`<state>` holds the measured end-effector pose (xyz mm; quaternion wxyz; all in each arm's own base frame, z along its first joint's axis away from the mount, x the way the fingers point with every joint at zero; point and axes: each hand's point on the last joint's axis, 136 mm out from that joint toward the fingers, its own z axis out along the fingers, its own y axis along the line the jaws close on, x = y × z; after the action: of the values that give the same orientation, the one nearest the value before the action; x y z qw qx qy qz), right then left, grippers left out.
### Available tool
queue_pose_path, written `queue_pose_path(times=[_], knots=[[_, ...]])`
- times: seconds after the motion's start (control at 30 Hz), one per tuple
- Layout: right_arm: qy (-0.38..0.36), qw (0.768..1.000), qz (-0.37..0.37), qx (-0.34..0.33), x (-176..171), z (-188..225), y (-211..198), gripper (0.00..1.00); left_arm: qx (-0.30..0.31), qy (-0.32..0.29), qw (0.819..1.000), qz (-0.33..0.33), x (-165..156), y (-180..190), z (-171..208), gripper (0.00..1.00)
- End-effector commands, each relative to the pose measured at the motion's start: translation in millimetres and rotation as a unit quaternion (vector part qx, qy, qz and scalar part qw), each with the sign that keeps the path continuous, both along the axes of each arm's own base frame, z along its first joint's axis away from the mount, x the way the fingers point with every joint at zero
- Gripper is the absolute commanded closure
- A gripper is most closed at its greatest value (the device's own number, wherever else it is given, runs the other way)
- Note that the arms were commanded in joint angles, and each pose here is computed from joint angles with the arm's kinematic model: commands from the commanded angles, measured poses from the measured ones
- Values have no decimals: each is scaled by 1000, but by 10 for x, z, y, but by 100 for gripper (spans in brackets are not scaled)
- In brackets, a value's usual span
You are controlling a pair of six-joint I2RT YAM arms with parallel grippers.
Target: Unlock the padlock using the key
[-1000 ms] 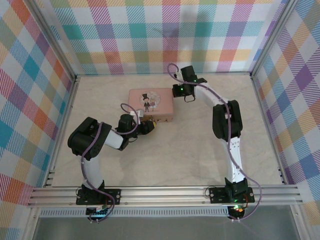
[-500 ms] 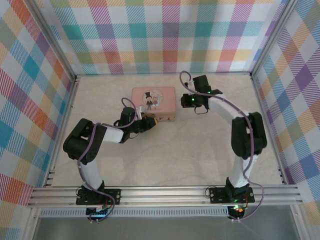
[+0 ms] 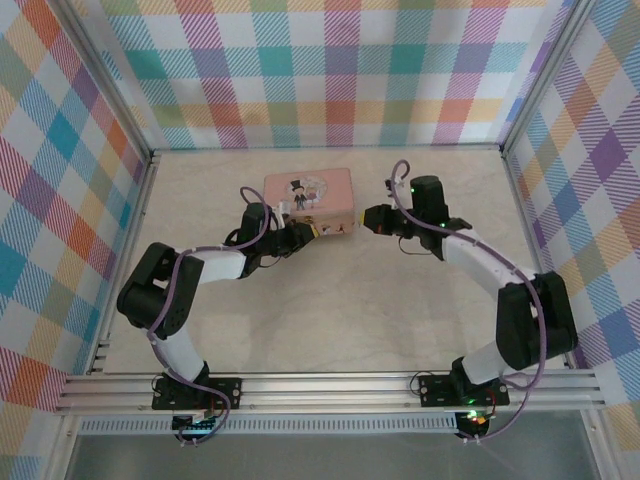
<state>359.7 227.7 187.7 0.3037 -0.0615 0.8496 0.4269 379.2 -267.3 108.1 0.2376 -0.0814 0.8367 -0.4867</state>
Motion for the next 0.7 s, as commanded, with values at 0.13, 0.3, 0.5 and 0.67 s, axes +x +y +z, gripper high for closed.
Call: queue_pose_path(times=[0.13,0.3,0.5,0.67], knots=[[-44,989,20,138,-199,640,119,100,-46,-53,998,3,80,-113,521,87],[-54,983,14,174,-272,885,98,100,-50,-51,997,10,101,-121,514,87],[-34,975,-6,221,-317,1020,55,100,-62,-50,997,19,129,-141,520,87],[-5,970,-17,244,-341,973,41,100,-57,-47,997,24,137,-150,549,87]])
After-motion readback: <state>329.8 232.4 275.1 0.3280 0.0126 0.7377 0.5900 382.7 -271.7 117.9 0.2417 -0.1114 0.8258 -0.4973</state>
